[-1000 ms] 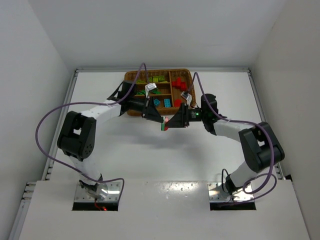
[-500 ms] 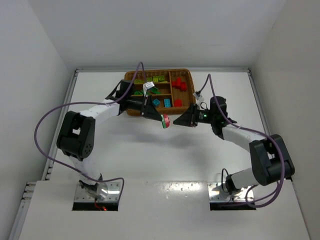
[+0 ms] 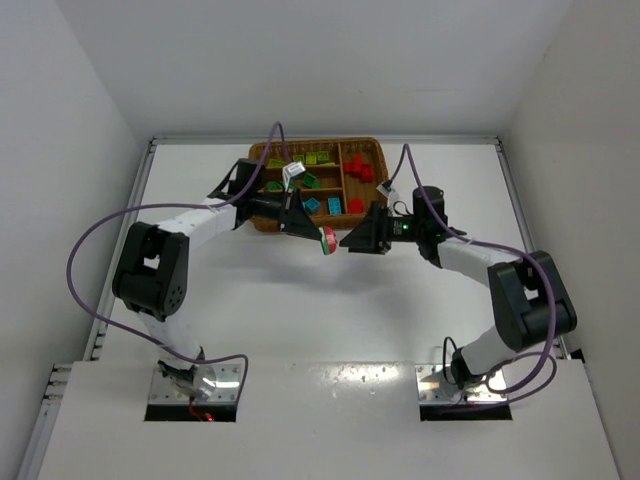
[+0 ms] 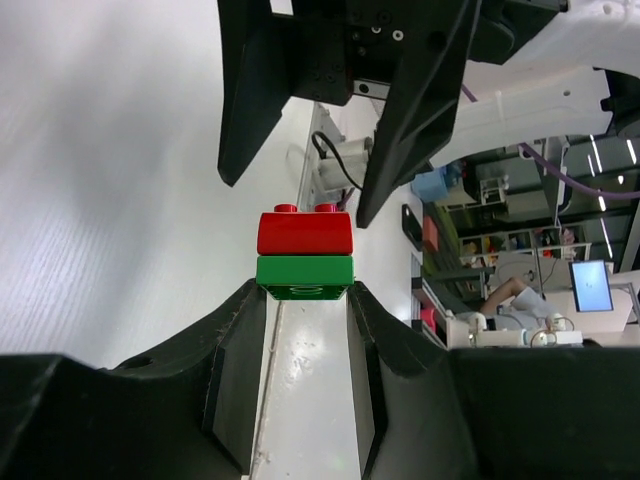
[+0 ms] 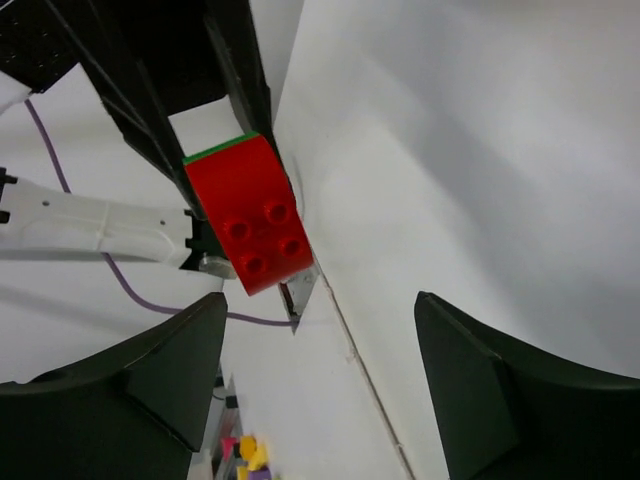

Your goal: Sort the legos into containers by color

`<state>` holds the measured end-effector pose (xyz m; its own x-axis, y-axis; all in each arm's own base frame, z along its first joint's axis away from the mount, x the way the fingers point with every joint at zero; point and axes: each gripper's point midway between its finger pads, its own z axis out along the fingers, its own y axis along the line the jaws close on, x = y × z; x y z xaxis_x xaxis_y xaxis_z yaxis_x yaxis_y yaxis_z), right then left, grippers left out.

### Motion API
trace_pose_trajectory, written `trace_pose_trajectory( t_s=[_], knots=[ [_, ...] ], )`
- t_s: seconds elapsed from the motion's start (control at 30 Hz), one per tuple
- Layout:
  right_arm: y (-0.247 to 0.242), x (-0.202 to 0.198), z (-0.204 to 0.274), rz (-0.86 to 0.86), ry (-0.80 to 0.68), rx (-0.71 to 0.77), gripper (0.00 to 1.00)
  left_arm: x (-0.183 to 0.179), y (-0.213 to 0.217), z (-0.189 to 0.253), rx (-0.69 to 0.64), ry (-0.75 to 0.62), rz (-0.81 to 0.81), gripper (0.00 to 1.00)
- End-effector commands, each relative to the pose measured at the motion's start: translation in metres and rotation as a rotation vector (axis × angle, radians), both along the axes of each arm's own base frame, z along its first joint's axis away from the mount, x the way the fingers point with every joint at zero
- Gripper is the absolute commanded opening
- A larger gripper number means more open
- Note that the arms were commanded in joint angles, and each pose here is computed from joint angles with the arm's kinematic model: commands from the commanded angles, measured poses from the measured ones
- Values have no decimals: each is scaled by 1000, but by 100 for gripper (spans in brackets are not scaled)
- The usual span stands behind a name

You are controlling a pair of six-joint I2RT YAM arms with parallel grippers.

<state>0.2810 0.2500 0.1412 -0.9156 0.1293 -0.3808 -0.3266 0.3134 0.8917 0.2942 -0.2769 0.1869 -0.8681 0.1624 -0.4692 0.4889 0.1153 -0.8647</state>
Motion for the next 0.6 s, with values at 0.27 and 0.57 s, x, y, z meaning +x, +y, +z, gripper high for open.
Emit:
trace_pose_trajectory(
  t_s=[0.27, 0.57],
  knots=[
    [28, 26, 29, 122, -148, 71, 69, -9, -4, 33, -68, -130, -68, 0],
    [45, 16, 37, 205, -181, 111, 56, -9, -8, 32, -69, -130, -77, 0]
  ],
)
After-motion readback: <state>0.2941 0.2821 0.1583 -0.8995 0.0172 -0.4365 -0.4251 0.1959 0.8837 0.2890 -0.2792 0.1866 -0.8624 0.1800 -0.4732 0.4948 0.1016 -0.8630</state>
